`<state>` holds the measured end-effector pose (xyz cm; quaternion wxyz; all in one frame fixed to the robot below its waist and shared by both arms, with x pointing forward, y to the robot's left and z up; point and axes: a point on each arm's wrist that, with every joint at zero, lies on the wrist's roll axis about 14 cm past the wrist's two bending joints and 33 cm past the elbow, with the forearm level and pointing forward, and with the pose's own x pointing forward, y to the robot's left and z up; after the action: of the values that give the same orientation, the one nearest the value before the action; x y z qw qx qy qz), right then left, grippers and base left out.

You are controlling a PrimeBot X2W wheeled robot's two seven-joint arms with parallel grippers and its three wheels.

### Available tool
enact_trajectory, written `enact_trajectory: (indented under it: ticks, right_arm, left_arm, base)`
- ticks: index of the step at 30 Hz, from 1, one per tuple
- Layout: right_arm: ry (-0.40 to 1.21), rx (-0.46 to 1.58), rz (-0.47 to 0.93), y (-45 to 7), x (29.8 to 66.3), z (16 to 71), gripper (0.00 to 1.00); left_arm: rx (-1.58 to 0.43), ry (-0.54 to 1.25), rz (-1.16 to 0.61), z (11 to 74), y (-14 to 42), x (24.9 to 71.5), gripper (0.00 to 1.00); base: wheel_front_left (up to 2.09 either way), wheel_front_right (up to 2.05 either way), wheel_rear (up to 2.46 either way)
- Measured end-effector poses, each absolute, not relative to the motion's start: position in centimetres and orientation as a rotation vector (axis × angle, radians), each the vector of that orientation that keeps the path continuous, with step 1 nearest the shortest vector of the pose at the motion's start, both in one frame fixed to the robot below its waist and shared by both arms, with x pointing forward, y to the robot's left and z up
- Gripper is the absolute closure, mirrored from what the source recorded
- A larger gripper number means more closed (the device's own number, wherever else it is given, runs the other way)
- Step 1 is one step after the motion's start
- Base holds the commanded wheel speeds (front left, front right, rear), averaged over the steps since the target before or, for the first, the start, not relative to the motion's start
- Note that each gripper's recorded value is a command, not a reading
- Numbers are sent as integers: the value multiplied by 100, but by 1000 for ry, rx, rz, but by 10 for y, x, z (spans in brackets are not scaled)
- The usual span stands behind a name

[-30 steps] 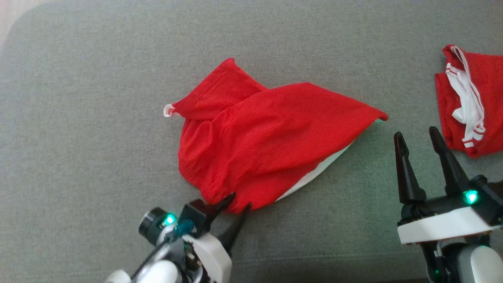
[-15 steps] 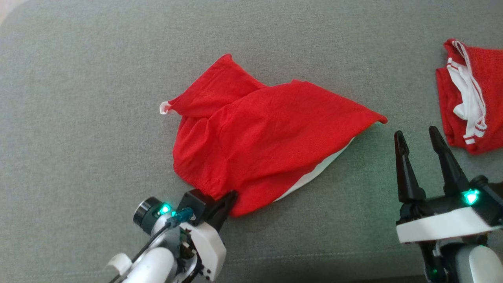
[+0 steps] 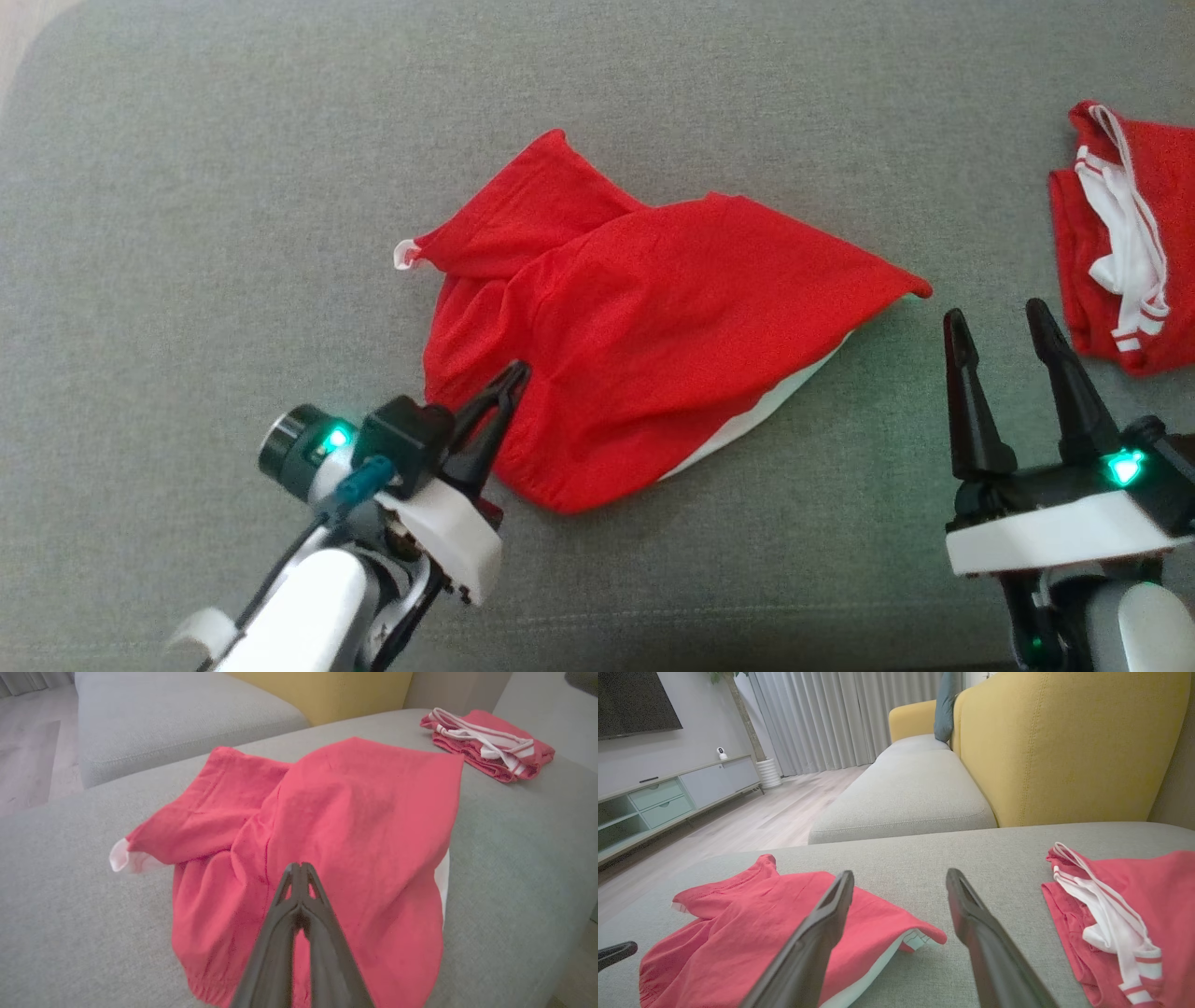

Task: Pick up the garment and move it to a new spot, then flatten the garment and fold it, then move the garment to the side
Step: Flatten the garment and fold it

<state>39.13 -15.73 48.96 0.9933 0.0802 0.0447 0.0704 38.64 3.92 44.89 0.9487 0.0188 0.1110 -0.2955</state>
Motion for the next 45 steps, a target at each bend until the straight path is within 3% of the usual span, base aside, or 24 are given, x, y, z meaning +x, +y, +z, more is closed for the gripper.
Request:
enact_trajectory:
  ticks: [1, 2, 3, 9, 16, 26, 45]
  right_arm:
    - [88, 161, 141, -157, 391, 490, 0]
    - [81, 160, 140, -158, 390, 493, 0]
    - [78, 160, 140, -158, 390, 493, 0]
    - [60, 153, 137, -160, 389, 500, 0]
    - [44, 126, 141, -160, 386, 508, 0]
    - [77, 110, 146, -159, 372, 506, 0]
    - [68, 107, 145, -160, 372, 511, 0]
  left_arm:
    - [33, 213, -591, 453, 41, 388, 100]
    - [6, 120, -508, 475, 54, 401, 4]
    - [-5, 86, -483, 483, 59, 405, 0]
    - [-62, -78, -305, 517, 95, 419, 0]
    - [-55, -97, -143, 517, 140, 406, 0]
    - [-44, -72, -132, 509, 146, 383, 0]
    - [-49, -55, -159, 504, 139, 380, 0]
  base:
    - [0, 0, 0]
    - [0, 0, 0]
    - [0, 0, 0]
    - [0, 0, 0]
    - [0, 0, 0]
    - [0, 0, 0]
    - [0, 0, 0]
